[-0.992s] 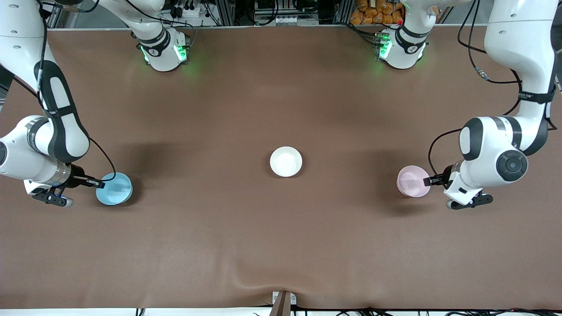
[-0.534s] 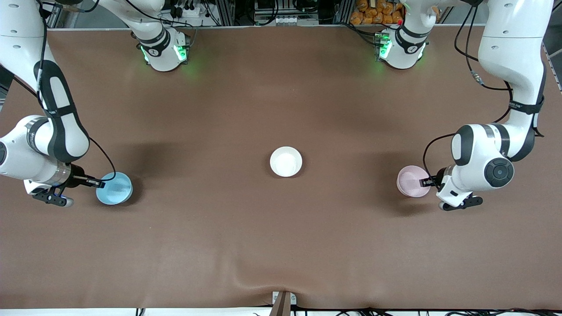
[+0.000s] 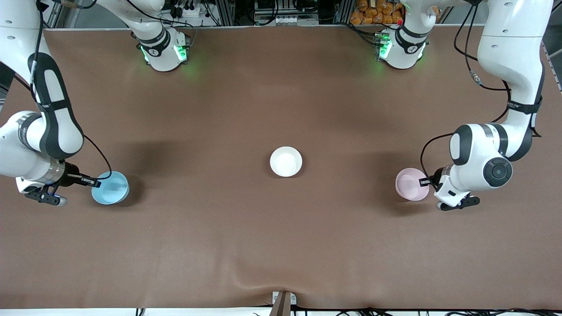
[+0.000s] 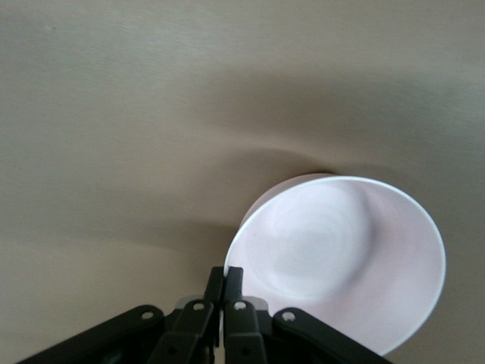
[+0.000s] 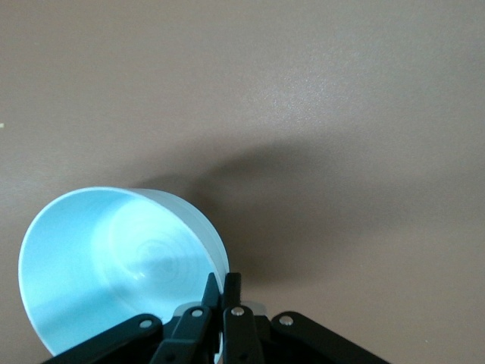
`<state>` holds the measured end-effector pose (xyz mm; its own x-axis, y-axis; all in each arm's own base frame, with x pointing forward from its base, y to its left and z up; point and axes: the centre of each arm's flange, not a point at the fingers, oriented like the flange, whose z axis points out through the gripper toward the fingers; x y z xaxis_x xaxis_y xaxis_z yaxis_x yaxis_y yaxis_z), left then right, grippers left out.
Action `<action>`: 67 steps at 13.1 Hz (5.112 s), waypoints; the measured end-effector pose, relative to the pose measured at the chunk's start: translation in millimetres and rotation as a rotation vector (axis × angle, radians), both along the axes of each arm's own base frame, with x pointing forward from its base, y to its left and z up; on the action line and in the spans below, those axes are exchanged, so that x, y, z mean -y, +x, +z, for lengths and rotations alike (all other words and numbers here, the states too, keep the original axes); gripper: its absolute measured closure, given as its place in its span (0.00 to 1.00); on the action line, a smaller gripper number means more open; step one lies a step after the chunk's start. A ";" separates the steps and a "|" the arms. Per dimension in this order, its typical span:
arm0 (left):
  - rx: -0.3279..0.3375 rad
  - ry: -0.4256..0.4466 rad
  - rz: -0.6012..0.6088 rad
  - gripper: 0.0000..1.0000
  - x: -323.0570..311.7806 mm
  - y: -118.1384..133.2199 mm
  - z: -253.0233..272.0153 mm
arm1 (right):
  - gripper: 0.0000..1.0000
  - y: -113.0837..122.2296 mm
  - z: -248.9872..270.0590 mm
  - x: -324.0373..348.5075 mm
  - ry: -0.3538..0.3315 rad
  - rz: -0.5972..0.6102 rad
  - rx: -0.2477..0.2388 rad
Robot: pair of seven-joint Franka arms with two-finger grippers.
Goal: Stack pink and blue bowls on white bowl
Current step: 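Carry the pink bowl with the left gripper onto the white bowl, then open the left gripper and raise it away from the pink bowl, then carry the blue bowl with the right gripper over the pink bowl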
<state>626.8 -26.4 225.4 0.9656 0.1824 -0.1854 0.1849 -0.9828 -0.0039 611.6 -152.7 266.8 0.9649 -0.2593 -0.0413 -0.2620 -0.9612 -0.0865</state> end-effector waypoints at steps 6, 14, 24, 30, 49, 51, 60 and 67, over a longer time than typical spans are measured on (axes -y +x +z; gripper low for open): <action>0.009 -0.164 -0.012 0.97 140.7 -33.5 77.2 | 0.97 -0.3 17.0 -2.0 0.004 0.005 0.007; -0.016 -0.221 0.026 0.97 351.8 -88.2 110.7 | 0.97 -3.8 63.3 -7.0 0.038 0.021 -0.038; -0.056 -0.249 0.018 0.97 384.6 -89.4 44.8 | 0.97 -29.1 141.2 -18.5 0.092 0.043 -0.089; -0.046 -0.259 0.029 0.97 386.7 -87.1 19.7 | 0.97 -30.5 161.0 -14.3 0.110 0.045 -0.130; 0.173 0.021 0.004 0.00 154.5 -76.5 379.9 | 0.97 -9.8 193.2 -180.6 0.134 0.135 -0.102; 0.159 0.028 -0.003 0.00 112.2 -75.4 406.6 | 0.97 -10.5 194.7 -202.8 0.130 0.112 -0.109; 0.193 0.046 -0.019 0.00 72.1 -92.5 446.7 | 0.97 -36.9 195.3 -360.8 0.093 0.019 -0.111; 0.195 0.045 -0.014 0.00 63.7 -90.9 446.9 | 0.97 -98.5 124.4 -534.2 0.092 -0.149 -0.052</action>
